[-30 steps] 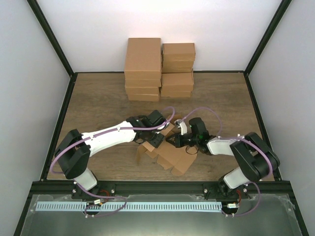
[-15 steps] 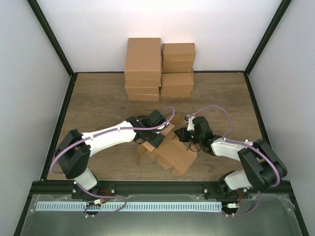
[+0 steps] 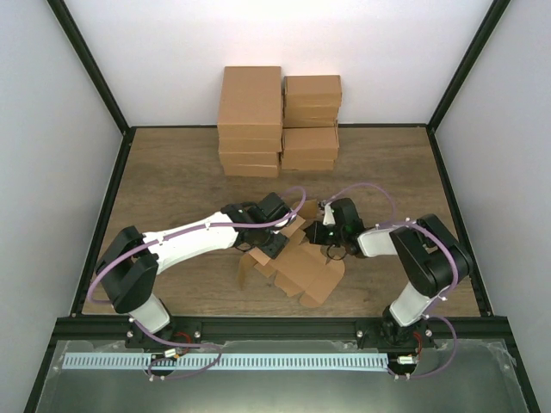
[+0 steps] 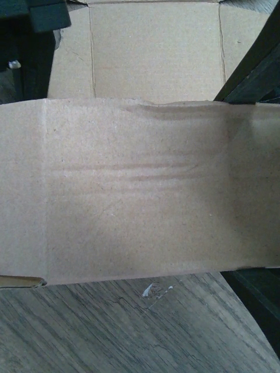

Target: Fold the paper box

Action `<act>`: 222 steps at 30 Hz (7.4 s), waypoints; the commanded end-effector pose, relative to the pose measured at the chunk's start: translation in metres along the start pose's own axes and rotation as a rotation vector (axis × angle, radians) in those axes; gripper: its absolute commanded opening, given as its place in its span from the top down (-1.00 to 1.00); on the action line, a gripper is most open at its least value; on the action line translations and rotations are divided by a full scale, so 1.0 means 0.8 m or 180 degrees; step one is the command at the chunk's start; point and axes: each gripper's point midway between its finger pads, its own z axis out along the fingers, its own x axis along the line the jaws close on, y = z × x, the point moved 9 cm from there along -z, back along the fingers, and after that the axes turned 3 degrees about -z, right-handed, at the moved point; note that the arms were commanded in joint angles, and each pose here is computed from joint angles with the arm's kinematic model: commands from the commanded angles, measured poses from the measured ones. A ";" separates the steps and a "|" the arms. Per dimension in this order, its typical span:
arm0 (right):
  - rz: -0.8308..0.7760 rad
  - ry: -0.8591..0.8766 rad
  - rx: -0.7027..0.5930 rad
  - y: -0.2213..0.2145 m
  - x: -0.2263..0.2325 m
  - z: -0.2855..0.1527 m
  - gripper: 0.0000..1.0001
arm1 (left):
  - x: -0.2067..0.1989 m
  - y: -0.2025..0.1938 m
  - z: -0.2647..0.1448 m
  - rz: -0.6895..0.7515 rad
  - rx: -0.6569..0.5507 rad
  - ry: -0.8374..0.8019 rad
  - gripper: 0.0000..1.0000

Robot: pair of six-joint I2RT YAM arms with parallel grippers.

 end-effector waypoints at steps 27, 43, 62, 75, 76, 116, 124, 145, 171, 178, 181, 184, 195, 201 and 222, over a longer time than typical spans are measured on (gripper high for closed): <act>-0.0547 0.1137 0.0284 -0.034 0.051 -0.020 0.99 | -0.003 -0.002 0.001 -0.0017 -0.0032 -0.0040 -0.23; -0.0531 0.0595 -0.0216 -0.013 0.050 -0.049 0.99 | -0.003 -0.002 0.001 -0.0019 -0.0034 -0.0037 -0.23; -0.0304 0.0160 -0.0462 0.012 0.034 -0.056 0.97 | -0.003 -0.003 0.001 -0.0022 -0.0034 -0.0042 -0.23; -0.0113 -0.0187 -0.0190 0.014 0.005 0.000 0.99 | -0.003 -0.004 0.001 -0.0028 -0.0036 -0.0044 -0.23; -0.0131 -0.0115 -0.0146 0.012 0.006 0.003 0.99 | -0.003 -0.004 0.002 -0.0028 -0.0035 -0.0043 -0.23; -0.0459 0.0678 0.0074 -0.021 0.046 -0.029 0.98 | -0.004 -0.004 0.006 -0.0062 -0.0011 -0.0068 -0.23; -0.0394 0.0361 -0.0272 -0.002 0.047 -0.049 0.98 | -0.004 -0.004 0.006 -0.0061 -0.0010 -0.0072 -0.23; -0.0821 0.0078 -0.0391 0.057 0.078 -0.059 0.81 | -0.007 -0.003 0.004 -0.0057 -0.0014 -0.0140 -0.23; -0.0874 0.0926 0.0415 0.014 0.101 -0.057 0.81 | -0.009 -0.001 0.006 -0.0039 0.0003 -0.0150 -0.23; -0.0807 0.0296 -0.0025 0.030 0.084 -0.072 0.81 | -0.008 -0.001 0.005 -0.0033 0.0000 -0.0106 -0.23; -0.0765 0.0105 -0.0310 0.038 0.075 -0.085 0.82 | -0.007 -0.001 0.005 -0.0023 -0.0002 -0.0099 -0.23; -0.0720 -0.0047 -0.0663 0.042 0.067 -0.103 0.83 | -0.007 -0.001 0.005 -0.0022 0.0003 -0.0089 -0.23; -0.1536 -0.0239 -0.1397 0.061 0.078 -0.151 -0.15 | -0.007 -0.002 0.001 0.0021 -0.0004 -0.0101 -0.23; -0.1644 -0.0043 -0.1283 0.087 0.066 -0.159 -0.67 | -0.006 -0.005 -0.002 0.0046 0.0032 -0.0081 -0.23; -0.2303 0.0136 -0.0477 0.105 0.087 -0.096 -0.71 | 0.007 -0.023 -0.023 0.0106 0.0025 0.0151 -0.23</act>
